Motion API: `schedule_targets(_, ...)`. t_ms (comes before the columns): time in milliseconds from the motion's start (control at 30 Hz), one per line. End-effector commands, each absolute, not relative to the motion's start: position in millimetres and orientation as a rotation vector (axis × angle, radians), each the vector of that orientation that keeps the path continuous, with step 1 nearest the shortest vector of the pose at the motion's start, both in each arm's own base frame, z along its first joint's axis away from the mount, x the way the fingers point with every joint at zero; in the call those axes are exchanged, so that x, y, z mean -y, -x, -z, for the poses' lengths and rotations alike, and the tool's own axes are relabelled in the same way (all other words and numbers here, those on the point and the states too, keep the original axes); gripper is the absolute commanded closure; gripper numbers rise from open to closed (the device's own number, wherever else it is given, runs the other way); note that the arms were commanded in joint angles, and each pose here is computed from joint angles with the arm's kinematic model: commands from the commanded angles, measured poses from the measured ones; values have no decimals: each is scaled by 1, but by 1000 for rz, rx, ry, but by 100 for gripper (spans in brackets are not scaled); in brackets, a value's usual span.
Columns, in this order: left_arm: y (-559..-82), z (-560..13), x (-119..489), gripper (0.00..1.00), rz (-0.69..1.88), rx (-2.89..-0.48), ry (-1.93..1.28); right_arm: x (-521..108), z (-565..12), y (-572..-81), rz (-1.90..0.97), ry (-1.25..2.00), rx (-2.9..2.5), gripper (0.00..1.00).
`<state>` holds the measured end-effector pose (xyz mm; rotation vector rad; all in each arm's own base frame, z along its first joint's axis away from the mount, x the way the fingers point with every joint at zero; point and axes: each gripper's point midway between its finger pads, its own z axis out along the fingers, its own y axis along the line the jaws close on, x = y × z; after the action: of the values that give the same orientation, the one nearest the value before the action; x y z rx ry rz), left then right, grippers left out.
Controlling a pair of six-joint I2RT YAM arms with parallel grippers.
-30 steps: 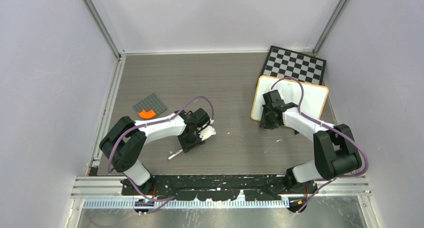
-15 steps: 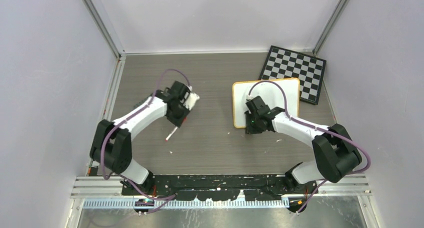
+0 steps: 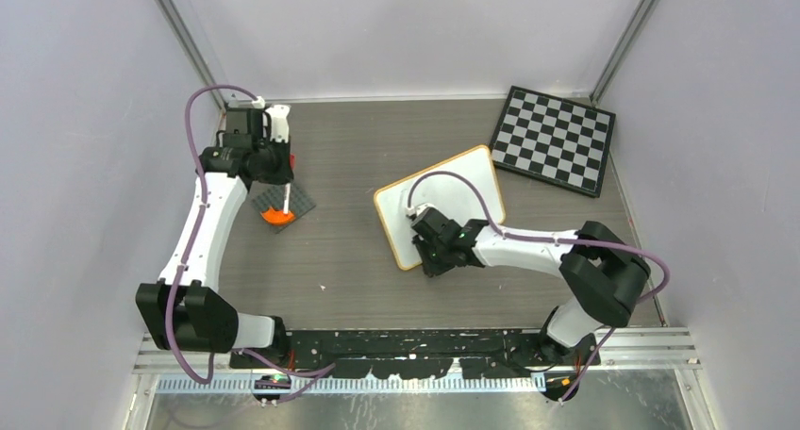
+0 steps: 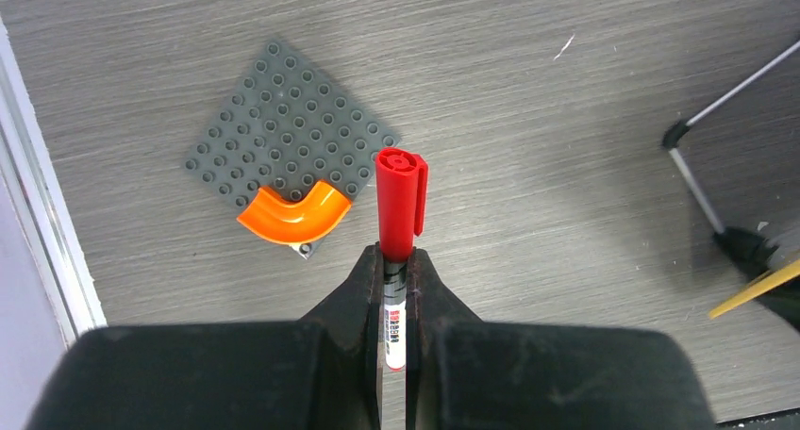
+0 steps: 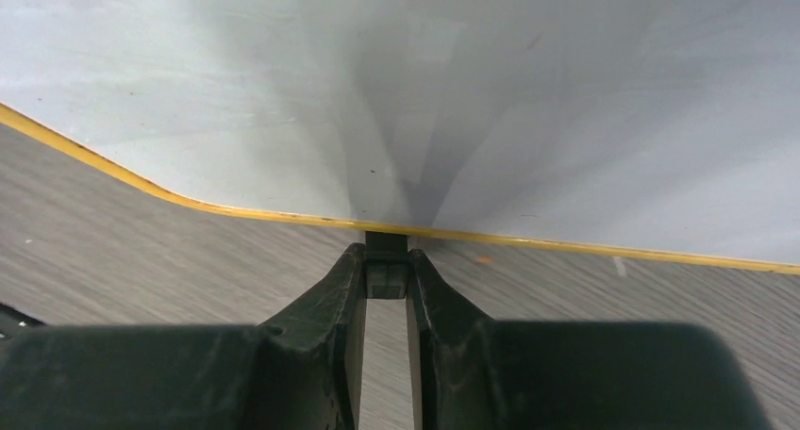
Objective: Write a sentence on the whiteboard
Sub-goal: Move the whiteboard stand to the center of the board.
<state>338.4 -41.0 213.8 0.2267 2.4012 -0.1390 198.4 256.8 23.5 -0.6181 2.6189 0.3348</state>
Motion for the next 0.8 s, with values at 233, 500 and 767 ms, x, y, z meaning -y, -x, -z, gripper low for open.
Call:
schedule_targets(233,-336,-233,45,100,195,-2369,-154,-308,-33,-166,-433,743,-2549,100)
schedule_targets(500,-332,-231,45,100,196,-2373,-147,-315,-41,-136,-517,945,-2537,64)
schedule_targets(767,-339,-230,47,100,216,-2400,-139,-305,-114,-115,-607,1200,-2459,35)
